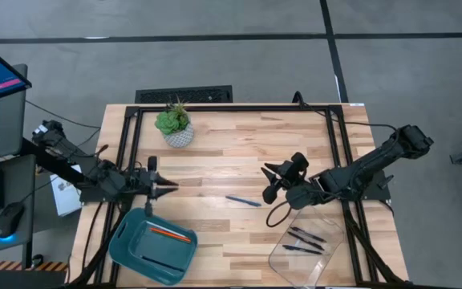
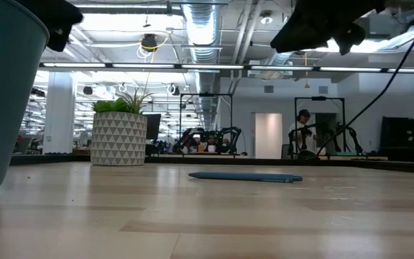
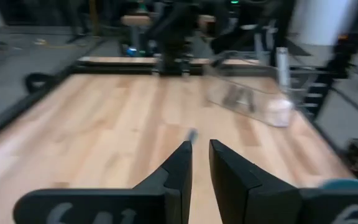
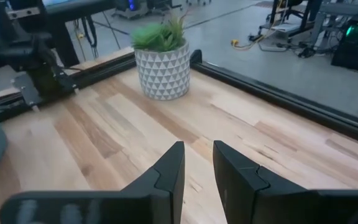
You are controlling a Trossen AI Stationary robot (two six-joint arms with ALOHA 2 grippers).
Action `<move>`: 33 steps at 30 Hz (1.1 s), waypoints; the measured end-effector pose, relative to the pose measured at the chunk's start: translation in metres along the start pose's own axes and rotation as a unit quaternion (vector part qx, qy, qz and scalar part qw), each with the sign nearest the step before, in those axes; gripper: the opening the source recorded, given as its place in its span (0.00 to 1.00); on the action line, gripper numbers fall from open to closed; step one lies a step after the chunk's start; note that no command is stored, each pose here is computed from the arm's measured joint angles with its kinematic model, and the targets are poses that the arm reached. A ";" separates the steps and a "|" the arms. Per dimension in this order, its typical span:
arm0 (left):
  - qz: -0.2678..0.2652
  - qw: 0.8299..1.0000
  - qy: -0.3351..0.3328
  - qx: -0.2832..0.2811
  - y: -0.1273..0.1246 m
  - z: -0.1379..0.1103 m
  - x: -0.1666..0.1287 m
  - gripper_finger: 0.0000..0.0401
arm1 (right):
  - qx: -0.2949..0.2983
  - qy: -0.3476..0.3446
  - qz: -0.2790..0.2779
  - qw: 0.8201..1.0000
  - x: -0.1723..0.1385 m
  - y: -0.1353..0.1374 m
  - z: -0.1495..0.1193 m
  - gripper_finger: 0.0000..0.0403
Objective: Sort pens & pencils
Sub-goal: Put the blue pen into the transparent bin
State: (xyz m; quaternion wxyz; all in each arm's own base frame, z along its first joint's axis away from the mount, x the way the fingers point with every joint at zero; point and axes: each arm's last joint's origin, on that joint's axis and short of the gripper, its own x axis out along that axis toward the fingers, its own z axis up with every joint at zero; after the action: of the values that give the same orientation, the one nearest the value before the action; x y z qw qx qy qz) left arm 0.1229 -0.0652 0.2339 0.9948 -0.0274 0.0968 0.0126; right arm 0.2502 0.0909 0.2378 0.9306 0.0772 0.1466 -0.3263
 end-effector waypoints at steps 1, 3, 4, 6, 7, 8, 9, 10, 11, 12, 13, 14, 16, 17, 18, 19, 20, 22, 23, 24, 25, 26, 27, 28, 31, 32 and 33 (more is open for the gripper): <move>0.012 1.000 -0.001 0.003 0.003 0.001 0.002 0.11 | -0.003 0.004 0.001 1.000 0.001 -0.001 0.000 0.27; 0.041 0.999 0.000 0.007 0.010 0.002 0.005 0.11 | -0.002 0.005 -0.002 1.000 0.003 -0.002 0.001 0.27; 0.051 0.999 0.001 0.008 0.014 0.002 0.007 0.11 | -0.003 0.005 -0.002 1.000 0.003 -0.002 0.001 0.27; 0.063 0.998 0.008 0.007 0.021 0.002 0.011 0.11 | -0.008 0.008 -0.003 1.000 0.003 -0.002 0.000 0.27; 0.063 0.998 0.012 0.009 0.024 0.002 0.013 0.11 | -0.020 0.011 -0.006 1.000 0.003 -0.003 -0.001 0.27; 0.064 0.998 0.017 0.011 0.028 0.002 0.015 0.11 | -0.033 0.016 -0.009 0.999 0.003 -0.004 -0.003 0.27; 0.064 0.998 0.023 0.012 0.031 0.001 0.018 0.11 | -0.044 0.022 -0.015 0.999 0.004 -0.007 -0.004 0.27; 0.065 0.997 0.026 0.011 0.034 0.001 0.020 0.11 | -0.051 0.030 -0.018 0.998 0.006 -0.009 -0.005 0.27; 0.064 0.998 0.029 0.007 0.037 0.001 0.023 0.11 | -0.054 0.041 -0.015 0.998 0.008 -0.010 -0.006 0.27; 0.062 0.998 0.032 0.004 0.040 0.001 0.027 0.11 | -0.053 0.056 -0.005 0.997 0.010 -0.012 -0.009 0.27; 0.060 0.998 0.035 0.001 0.043 0.001 0.030 0.11 | -0.052 0.071 0.010 0.996 0.012 -0.013 -0.011 0.27; 0.055 0.998 0.039 0.001 0.044 0.000 0.033 0.11 | -0.049 0.085 0.025 0.995 0.014 -0.014 -0.014 0.27; 0.045 0.998 0.043 0.004 0.047 -0.001 0.041 0.11 | -0.046 0.104 0.050 0.992 0.015 -0.015 -0.019 0.27; 0.042 0.998 0.045 0.009 0.048 -0.002 0.044 0.11 | -0.047 0.110 0.058 0.991 0.015 -0.015 -0.021 0.27; 0.038 0.998 0.044 0.013 0.049 -0.002 0.048 0.11 | -0.048 0.114 0.063 0.990 0.016 -0.015 -0.023 0.27; 0.035 0.998 0.044 0.017 0.049 -0.002 0.052 0.11 | -0.047 0.117 0.068 0.990 0.016 -0.016 -0.026 0.27; 0.032 0.998 0.047 0.021 0.049 -0.004 0.056 0.11 | -0.046 0.121 0.074 0.989 0.016 -0.016 -0.028 0.27; 0.029 0.998 0.053 0.028 0.048 -0.007 0.063 0.11 | -0.057 0.138 0.100 0.984 0.016 -0.017 -0.035 0.27; 0.029 0.998 0.056 0.030 0.048 -0.009 0.067 0.11 | -0.068 0.147 0.118 0.980 0.016 -0.018 -0.039 0.27; 0.029 0.997 0.063 0.032 0.048 -0.011 0.070 0.11 | -0.080 0.157 0.135 0.975 0.016 -0.017 -0.041 0.27; 0.030 0.996 0.071 0.035 0.047 -0.014 0.073 0.11 | -0.088 0.161 0.152 0.971 0.016 -0.017 -0.042 0.27; 0.030 0.996 0.079 0.036 0.047 -0.017 0.077 0.11 | -0.092 0.161 0.166 0.968 0.016 -0.017 -0.043 0.27; 0.031 0.995 0.089 0.038 0.047 -0.020 0.079 0.11 | -0.096 0.160 0.176 0.967 0.017 -0.017 -0.043 0.27; 0.031 0.994 0.099 0.039 0.047 -0.023 0.082 0.11 | -0.095 0.156 0.180 0.967 0.019 -0.017 -0.043 0.27; 0.032 0.992 0.115 0.042 0.047 -0.029 0.088 0.11 | -0.079 0.145 0.170 0.972 0.027 -0.021 -0.039 0.27; 0.033 0.991 0.120 0.043 0.047 -0.031 0.089 0.11 | -0.072 0.146 0.162 0.973 0.030 -0.023 -0.038 0.27; 0.033 0.991 0.123 0.043 0.047 -0.032 0.090 0.11 | -0.071 0.147 0.155 0.974 0.034 -0.024 -0.040 0.27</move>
State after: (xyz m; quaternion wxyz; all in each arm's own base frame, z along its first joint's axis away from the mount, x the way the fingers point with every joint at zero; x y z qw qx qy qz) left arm 0.2038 -0.0187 0.1825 0.9748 0.0176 0.2193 0.0377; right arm 0.2512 0.0617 0.1882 0.9412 0.0803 0.2908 -0.1519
